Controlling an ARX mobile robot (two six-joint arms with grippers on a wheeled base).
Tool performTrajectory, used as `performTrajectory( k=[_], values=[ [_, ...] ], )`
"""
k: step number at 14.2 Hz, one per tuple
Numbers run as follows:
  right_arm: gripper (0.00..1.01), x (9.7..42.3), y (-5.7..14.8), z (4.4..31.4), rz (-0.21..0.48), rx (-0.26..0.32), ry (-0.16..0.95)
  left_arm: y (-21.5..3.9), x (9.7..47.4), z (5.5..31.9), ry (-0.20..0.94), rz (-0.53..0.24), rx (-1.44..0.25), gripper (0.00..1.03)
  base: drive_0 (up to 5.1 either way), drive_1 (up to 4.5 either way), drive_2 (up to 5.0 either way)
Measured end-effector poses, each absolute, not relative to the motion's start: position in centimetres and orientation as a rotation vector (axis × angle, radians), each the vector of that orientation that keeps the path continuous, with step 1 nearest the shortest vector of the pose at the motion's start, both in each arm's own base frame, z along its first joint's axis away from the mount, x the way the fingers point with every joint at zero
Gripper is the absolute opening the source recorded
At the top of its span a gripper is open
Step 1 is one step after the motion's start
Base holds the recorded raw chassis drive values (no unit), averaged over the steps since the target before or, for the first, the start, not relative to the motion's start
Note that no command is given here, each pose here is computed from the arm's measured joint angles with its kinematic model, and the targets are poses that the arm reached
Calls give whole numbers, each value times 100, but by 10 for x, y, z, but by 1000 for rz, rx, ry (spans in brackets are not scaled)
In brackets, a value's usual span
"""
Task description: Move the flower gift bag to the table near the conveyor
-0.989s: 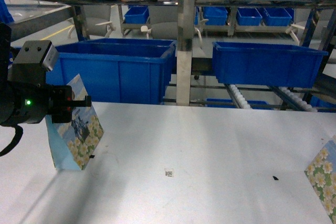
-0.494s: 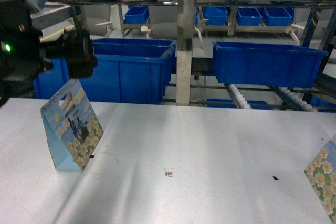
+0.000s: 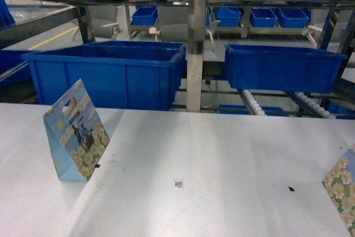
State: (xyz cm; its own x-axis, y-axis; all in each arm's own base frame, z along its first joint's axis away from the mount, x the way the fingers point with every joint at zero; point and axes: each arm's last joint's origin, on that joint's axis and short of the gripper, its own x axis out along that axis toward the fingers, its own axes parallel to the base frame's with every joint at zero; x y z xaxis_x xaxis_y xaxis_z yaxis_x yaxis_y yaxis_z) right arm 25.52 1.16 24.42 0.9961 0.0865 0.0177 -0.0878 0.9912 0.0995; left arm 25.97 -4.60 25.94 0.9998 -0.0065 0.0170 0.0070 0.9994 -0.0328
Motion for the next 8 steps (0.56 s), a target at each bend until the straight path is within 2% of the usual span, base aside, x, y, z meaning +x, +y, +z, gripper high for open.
performTrajectory(
  k=[1,2,4,5,8],
  values=[
    [53,241,-1,232,-4,52,-11,-36,243,247,-24,6,-24,55,0,0,0],
    [41,229,-3,222,-20,32,2,-30,233,234,-7,17,-19,42,0,0,0],
    [11,207,0,207,3,10,6,-22,209,214,9,-4,-16,13,0,0,0],
    [2,198,0,202,3,2,2,-17,200,210,0,11,-20,1,0,0,0],
    [2,173,0,188,3,3,9,-9,175,192,13,-7,-14,2,0,0,0]
  ],
)
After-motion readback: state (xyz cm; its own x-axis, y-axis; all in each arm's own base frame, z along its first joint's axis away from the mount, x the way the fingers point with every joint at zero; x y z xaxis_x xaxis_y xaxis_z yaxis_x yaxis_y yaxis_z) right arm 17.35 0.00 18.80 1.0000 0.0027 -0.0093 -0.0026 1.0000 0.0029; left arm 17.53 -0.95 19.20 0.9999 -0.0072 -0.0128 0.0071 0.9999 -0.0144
